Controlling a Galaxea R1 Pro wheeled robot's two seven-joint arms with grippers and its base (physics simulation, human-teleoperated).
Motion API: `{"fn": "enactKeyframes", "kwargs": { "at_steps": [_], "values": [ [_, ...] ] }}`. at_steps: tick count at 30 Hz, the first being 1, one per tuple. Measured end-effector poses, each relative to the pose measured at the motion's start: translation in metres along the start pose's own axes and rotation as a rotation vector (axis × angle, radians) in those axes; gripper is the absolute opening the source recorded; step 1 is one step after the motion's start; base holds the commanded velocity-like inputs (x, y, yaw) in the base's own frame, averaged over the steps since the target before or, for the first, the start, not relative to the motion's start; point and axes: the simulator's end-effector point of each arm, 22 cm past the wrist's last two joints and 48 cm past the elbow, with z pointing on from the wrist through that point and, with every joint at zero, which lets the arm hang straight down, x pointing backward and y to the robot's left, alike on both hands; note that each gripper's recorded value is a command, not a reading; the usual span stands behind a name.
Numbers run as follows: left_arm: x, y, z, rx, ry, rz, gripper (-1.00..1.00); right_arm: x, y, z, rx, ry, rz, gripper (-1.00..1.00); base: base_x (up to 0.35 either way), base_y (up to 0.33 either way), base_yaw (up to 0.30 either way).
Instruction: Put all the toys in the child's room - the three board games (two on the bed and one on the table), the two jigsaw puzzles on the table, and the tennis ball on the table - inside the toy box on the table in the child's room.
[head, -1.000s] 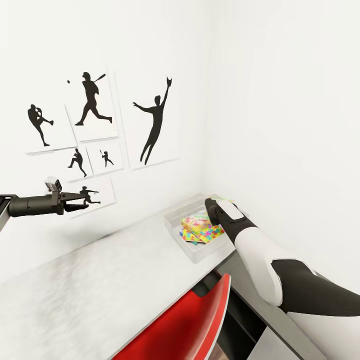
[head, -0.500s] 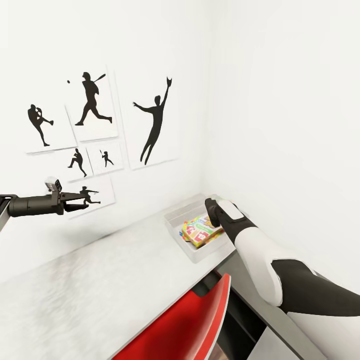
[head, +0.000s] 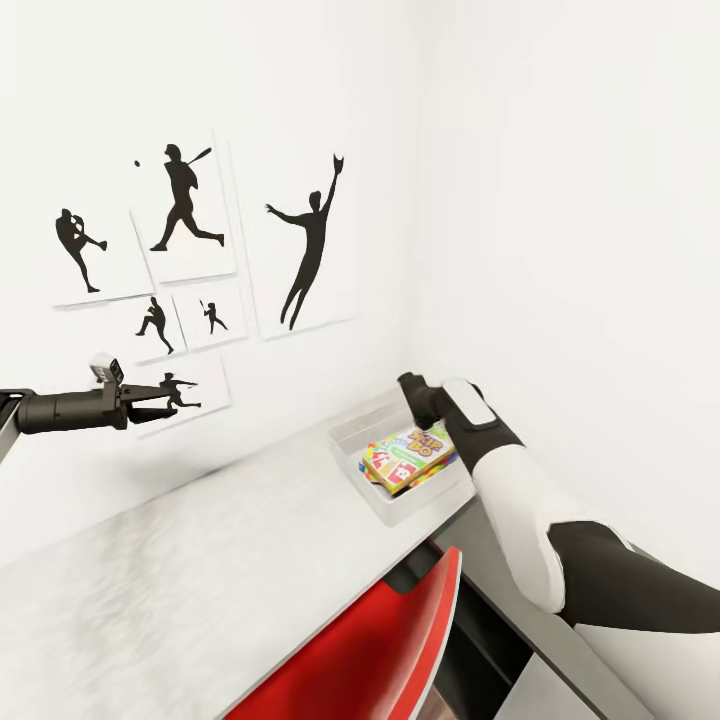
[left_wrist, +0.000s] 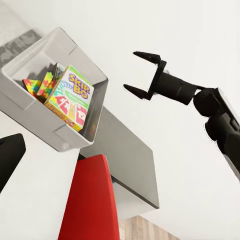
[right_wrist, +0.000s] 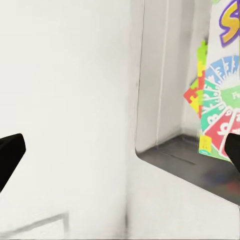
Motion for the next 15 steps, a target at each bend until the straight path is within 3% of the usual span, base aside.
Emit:
{"fn": "enactKeyframes", "kwargs": {
  "at_steps": [7,11,15],
  "values": [
    [0.0,0.0,-0.001,0.0,-0.001,0.002,1.0,0.024,0.021,-0.018,-0.024,0.148,-0.134,1.0,0.0,0.0,0.0],
    [0.0,0.0,-0.001,0.0,-0.001,0.002,1.0,0.032,0.027,-0.023,-0.041,0.191,-0.172,1.0,0.0,0.0,0.0],
    [0.0,0.0,-0.001,0.0,-0.001,0.003,1.0,0.036,0.036,-0.027,-0.075,0.212,-0.177,1.0,0.0,0.0,0.0]
  ]
}}
